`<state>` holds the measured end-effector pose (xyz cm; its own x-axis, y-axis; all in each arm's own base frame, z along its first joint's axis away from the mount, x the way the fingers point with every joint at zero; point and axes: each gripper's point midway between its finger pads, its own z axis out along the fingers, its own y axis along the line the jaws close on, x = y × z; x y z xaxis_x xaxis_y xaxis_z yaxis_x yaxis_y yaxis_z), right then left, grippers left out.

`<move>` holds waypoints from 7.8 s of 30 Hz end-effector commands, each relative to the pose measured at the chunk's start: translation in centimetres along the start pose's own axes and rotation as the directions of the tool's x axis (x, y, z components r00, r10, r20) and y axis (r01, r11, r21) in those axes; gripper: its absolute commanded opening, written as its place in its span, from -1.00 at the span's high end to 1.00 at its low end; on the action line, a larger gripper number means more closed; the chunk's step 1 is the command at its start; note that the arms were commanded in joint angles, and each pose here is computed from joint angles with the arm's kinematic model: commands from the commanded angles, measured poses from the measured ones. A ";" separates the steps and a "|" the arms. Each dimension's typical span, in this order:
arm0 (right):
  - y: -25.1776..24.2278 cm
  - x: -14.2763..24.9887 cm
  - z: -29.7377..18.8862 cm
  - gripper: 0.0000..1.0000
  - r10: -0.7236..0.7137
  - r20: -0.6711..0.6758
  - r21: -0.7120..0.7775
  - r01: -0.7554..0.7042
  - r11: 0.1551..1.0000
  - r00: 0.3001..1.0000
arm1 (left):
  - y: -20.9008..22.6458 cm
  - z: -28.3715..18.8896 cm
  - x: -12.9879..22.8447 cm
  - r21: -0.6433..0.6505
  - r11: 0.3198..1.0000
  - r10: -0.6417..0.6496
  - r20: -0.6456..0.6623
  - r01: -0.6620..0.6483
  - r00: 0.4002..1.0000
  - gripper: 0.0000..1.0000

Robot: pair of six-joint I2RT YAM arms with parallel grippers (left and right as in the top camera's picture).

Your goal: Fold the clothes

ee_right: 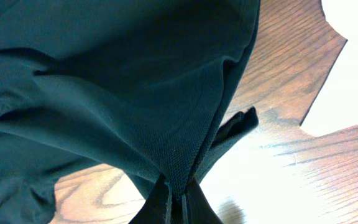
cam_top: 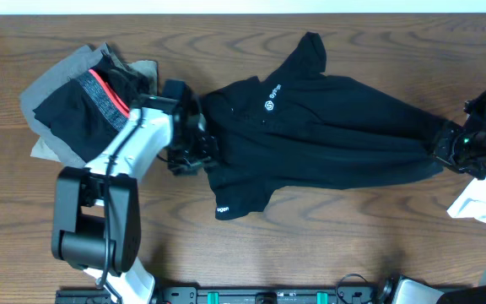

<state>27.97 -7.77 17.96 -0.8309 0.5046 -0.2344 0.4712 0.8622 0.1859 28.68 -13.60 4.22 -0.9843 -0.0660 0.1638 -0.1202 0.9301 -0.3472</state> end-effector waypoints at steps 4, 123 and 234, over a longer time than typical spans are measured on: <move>-0.3 -0.6 0.1 0.95 -0.020 0.023 0.019 0.019 1.000 1.000 | -0.4 1.4 3.4 -0.093 0.994 0.046 -0.082 -0.054 0.996 -0.42; -2.8 -1.9 -8.5 0.98 0.256 0.370 -0.153 -0.213 0.965 0.893 | -6.3 -30.9 7.9 -0.024 0.977 0.145 0.803 -0.211 0.578 0.88; 2.5 -1.5 19.3 0.97 0.011 -0.072 -0.201 -0.026 0.979 0.997 | -1.3 -9.7 -6.1 -0.230 0.972 0.122 0.324 -0.047 0.938 0.88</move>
<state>35.80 -6.54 0.43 -0.8360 0.5208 -0.1727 0.4462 0.8285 0.3382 36.15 -11.10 12.45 -0.9808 -0.0713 -0.1816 -0.0459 0.9890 -0.1404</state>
